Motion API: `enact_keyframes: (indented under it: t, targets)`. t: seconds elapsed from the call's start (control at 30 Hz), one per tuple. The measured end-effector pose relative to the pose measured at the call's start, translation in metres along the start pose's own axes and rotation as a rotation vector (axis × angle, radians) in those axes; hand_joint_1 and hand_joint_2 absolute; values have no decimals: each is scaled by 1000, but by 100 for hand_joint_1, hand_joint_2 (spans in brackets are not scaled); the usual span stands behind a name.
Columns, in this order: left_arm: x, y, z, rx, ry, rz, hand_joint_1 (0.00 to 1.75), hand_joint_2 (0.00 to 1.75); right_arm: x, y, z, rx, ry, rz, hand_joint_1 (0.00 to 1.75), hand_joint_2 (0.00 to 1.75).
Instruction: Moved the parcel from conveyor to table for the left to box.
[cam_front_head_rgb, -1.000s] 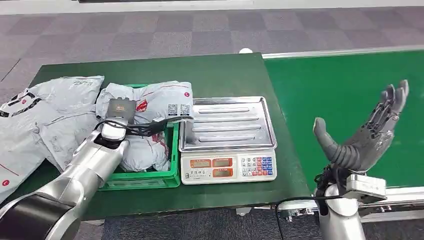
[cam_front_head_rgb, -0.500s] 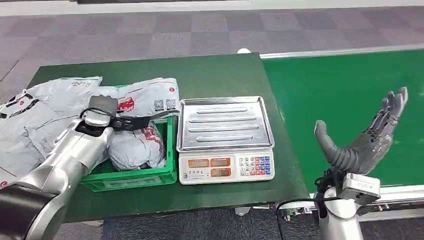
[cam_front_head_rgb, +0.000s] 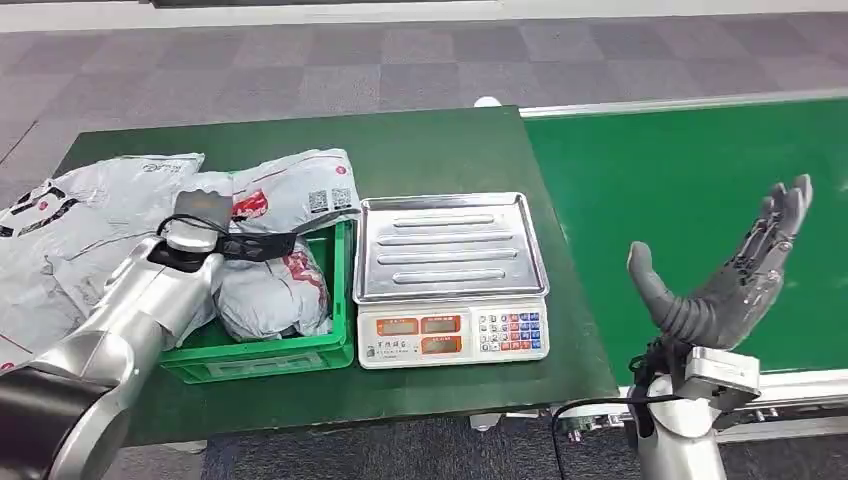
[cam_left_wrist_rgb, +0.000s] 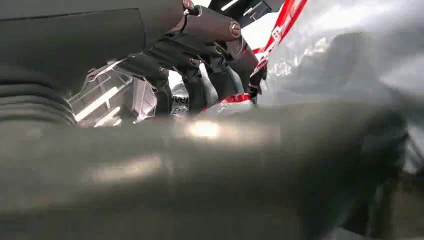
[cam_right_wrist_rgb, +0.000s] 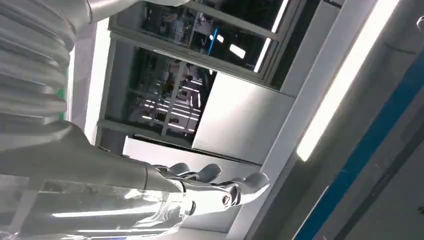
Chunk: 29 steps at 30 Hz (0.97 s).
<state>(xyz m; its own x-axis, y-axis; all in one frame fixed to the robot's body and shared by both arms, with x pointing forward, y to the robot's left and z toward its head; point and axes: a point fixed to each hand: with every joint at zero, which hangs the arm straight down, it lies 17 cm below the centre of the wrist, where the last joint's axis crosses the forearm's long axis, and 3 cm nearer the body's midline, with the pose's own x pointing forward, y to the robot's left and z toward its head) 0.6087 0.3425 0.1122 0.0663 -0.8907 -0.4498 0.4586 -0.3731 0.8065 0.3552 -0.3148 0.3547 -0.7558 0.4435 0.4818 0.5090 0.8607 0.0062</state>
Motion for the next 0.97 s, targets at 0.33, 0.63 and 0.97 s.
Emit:
enact_keyframes:
  t: [0.33, 0.63, 0.97]
  targets:
    - [5, 54, 0, 231, -26, 181, 0, 0, -4, -6, 5, -6, 20, 7, 0, 175]
    - [74, 83, 27, 216, -443, 394, 0, 0, -5, -25, 8, -37, 33, 30, 0, 175]
    - [87, 115, 55, 327, -578, 562, 0, 0, -6, -39, 12, -27, 41, 34, 0, 175]
